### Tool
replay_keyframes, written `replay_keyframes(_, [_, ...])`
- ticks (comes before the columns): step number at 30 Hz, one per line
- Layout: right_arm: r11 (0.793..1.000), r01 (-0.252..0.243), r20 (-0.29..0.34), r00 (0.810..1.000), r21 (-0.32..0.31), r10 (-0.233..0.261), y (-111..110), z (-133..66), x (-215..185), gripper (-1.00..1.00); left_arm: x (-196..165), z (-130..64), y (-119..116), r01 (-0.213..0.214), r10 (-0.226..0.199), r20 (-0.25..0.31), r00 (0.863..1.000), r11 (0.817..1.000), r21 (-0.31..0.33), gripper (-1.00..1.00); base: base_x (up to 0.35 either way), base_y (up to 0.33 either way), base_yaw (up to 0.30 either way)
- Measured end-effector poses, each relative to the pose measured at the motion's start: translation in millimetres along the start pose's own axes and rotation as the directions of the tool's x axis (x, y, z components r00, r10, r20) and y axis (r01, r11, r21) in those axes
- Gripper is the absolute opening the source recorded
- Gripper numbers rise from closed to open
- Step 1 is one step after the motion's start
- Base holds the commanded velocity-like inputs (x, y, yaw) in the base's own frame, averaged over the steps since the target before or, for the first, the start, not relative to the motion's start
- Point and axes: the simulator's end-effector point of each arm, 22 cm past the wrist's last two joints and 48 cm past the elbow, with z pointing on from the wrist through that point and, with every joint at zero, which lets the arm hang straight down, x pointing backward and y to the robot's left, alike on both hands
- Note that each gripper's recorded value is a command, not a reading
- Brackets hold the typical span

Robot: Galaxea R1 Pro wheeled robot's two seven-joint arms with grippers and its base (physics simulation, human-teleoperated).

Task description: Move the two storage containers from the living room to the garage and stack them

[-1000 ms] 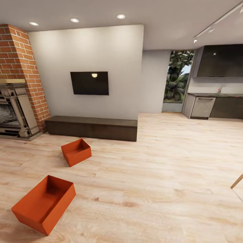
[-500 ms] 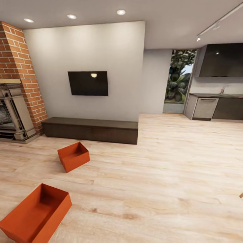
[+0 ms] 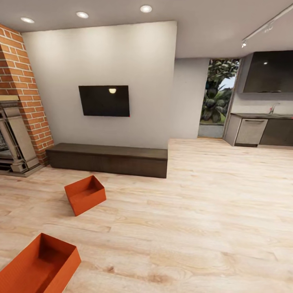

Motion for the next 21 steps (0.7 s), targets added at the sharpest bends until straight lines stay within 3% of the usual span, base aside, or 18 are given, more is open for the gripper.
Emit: replay_keyframes(21, [1.0, 0.0, -0.005, 1.0, 0.002, 0.0, 0.6, -0.1, 0.8, 1.0, -0.5, 0.0, 0.2, 0.01, -0.01, 0.002, 1.0, 1.0, 0.0, 1.0, 0.316, 0.0, 0.0])
